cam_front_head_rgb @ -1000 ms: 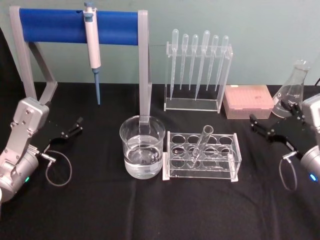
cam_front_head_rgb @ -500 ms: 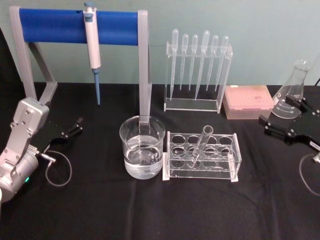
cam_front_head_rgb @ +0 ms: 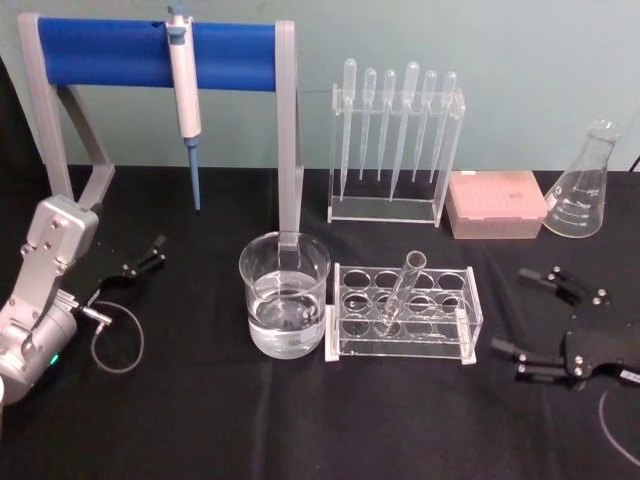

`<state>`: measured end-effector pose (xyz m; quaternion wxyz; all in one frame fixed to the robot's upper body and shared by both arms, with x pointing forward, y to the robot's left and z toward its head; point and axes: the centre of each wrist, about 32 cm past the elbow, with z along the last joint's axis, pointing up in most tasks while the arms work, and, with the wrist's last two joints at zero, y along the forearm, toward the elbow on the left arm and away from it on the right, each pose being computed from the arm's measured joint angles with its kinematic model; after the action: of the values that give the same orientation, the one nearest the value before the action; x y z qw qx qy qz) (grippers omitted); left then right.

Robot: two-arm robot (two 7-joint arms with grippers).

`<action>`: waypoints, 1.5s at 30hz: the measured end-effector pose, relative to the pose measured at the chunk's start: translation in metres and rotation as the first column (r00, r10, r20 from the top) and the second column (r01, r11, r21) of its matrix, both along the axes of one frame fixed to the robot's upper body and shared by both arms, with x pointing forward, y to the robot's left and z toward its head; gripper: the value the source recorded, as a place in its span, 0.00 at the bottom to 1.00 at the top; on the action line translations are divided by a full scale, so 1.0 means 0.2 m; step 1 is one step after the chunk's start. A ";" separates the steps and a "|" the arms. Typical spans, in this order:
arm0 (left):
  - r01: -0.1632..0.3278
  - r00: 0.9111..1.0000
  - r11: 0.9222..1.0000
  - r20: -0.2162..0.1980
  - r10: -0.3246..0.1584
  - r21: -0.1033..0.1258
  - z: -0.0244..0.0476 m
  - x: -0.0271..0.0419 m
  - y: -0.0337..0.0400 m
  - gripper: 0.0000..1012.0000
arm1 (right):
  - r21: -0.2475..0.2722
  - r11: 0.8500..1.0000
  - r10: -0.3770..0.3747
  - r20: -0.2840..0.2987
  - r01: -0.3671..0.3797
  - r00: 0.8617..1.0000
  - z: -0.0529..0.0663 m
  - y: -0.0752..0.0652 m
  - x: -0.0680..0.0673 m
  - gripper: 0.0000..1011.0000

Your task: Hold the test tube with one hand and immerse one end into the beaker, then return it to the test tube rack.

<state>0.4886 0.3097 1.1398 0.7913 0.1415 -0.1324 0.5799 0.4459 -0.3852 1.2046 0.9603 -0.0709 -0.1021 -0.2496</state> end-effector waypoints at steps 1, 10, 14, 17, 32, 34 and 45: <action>0.000 1.000 1.000 0.000 0.000 0.000 0.000 0.000 0.000 0.99 | 0.003 1.000 0.010 0.002 -0.010 1.000 0.00 0.01 0.00 0.99; 0.000 1.000 1.000 0.000 0.000 0.000 0.000 0.000 0.000 0.99 | 0.009 0.998 0.056 0.006 -0.056 0.998 -0.02 0.15 0.04 0.99; 0.000 1.000 1.000 0.000 0.000 0.000 0.000 0.000 0.000 0.99 | 0.009 1.000 0.028 -0.020 -0.028 0.999 -0.03 0.23 0.08 0.99; 0.000 1.000 1.000 0.000 0.000 0.000 0.000 0.000 0.000 0.99 | 0.009 1.000 0.009 -0.036 -0.009 0.999 -0.03 0.26 0.10 0.99; 0.000 1.000 1.000 0.000 0.000 0.000 0.000 0.000 0.000 0.99 | 0.004 0.997 -0.074 -0.073 0.075 0.995 -0.04 0.45 0.16 0.99; 0.000 1.000 1.000 0.000 0.000 0.000 0.000 0.000 0.000 0.99 | 0.007 0.996 -0.083 -0.078 0.084 0.994 -0.04 0.47 0.16 0.99; 0.000 1.000 1.000 0.000 0.000 0.000 0.000 0.000 0.000 0.99 | 0.022 0.993 -0.111 -0.092 0.113 0.990 -0.04 0.51 0.17 0.99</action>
<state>0.4886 0.3097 1.1398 0.7913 0.1415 -0.1325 0.5799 0.4805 -0.2822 1.1967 0.9493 -0.0746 -0.0507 -0.3012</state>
